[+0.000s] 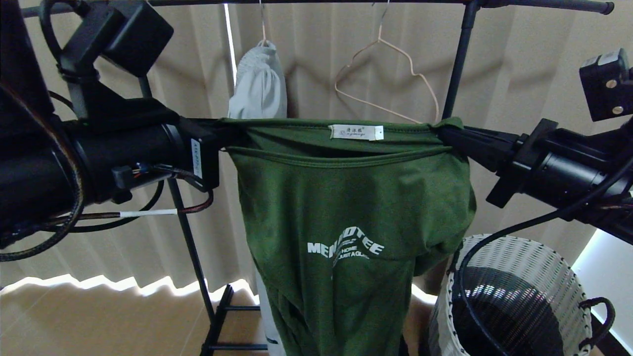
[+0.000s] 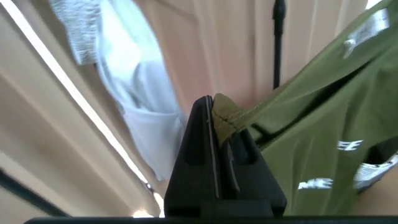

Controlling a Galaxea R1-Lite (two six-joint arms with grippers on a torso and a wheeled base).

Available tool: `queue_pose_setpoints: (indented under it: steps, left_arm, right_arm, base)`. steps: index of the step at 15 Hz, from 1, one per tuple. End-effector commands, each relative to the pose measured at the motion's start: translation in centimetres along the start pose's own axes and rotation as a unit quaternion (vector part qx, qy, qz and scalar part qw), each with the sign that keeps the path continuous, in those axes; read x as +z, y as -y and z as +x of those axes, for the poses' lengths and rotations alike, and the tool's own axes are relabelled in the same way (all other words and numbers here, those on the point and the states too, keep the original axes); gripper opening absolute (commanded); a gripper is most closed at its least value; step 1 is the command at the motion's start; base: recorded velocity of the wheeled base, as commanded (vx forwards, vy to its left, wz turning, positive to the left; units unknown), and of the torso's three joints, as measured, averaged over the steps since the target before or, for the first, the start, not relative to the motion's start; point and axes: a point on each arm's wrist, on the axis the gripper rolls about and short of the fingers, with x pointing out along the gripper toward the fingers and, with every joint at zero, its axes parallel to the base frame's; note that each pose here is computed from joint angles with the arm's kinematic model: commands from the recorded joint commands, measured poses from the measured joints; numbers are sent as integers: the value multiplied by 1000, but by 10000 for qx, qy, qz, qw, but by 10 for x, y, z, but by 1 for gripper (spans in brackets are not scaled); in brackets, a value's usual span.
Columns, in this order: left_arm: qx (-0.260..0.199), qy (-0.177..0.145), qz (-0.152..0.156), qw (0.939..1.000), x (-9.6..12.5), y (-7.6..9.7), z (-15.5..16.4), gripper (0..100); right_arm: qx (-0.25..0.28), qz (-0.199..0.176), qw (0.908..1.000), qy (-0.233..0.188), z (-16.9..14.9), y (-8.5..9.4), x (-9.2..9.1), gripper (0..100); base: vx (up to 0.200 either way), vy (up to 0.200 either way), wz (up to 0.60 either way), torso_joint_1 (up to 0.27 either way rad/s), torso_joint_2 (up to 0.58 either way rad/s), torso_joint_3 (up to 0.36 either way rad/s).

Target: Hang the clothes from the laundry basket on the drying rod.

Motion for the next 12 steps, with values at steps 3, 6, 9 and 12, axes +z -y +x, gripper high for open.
queue_pose_setpoints:
  steps: [3,6,9,12]
  left_arm:
    - [-244,-64,27,9997,3,14,32,0]
    - [-390,-96,45,9992,2,23,41,0]
    - [-317,-274,70,9991,-6,21,61,0]
    - [-207,-383,61,9990,-12,16,75,0]
  right_arm:
    - [-30,-35,9999,141,-38,-7,19,0]
    - [146,-9,9999,19,-63,-16,20,0]
    - [588,8,9983,-48,-75,-22,14,0]
    - [744,29,9972,-98,-74,-27,10,0]
  base:
    - [0,0,0,0,0,0]
    - [0,0,0,0,0,0]
    - [0,0,0,0,0,0]
    - [0,0,0,0,0,0]
